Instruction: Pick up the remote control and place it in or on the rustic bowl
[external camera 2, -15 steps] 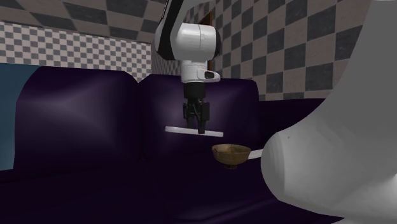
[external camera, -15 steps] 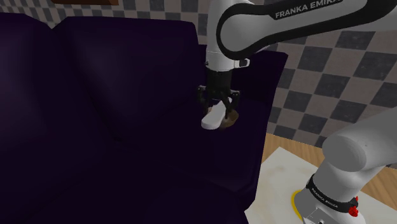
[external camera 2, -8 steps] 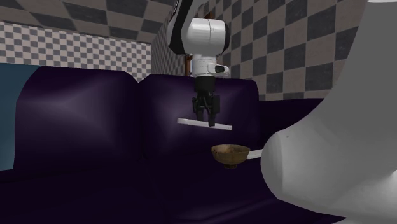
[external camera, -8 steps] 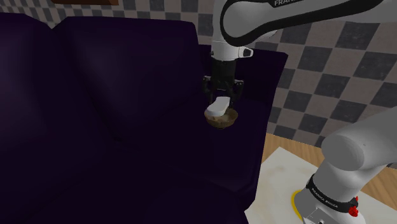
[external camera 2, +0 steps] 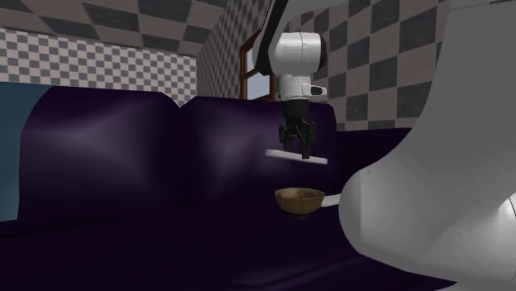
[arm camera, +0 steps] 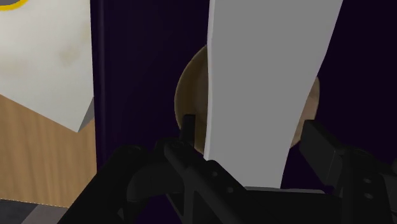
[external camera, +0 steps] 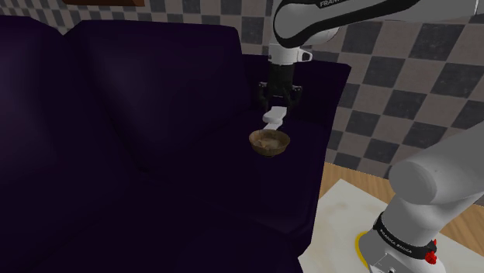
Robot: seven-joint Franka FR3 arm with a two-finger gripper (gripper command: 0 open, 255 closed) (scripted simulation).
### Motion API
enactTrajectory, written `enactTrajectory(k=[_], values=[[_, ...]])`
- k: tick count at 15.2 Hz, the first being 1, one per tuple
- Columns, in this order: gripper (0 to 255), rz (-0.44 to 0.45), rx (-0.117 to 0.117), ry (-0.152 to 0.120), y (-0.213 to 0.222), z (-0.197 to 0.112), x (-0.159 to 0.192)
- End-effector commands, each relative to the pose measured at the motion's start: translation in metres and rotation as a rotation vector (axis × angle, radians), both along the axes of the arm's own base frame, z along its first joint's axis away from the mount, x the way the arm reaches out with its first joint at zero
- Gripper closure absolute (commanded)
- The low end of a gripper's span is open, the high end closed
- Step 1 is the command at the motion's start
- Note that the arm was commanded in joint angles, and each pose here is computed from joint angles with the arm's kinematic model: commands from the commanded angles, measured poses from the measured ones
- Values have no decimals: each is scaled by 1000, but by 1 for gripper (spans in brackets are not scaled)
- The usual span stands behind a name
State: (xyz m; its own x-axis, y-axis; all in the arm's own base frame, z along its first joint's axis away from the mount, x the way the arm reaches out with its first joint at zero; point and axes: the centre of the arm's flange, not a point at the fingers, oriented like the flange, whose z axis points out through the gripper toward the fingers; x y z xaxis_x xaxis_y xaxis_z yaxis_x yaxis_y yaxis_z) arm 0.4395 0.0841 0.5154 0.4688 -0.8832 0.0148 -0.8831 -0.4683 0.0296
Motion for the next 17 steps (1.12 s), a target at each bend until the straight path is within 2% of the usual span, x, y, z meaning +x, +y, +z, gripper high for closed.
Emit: enactTrajectory(k=[1,17], values=[[255,1,-1,0,-26,0,9],[255,1,-1,0,-35,-79,13]])
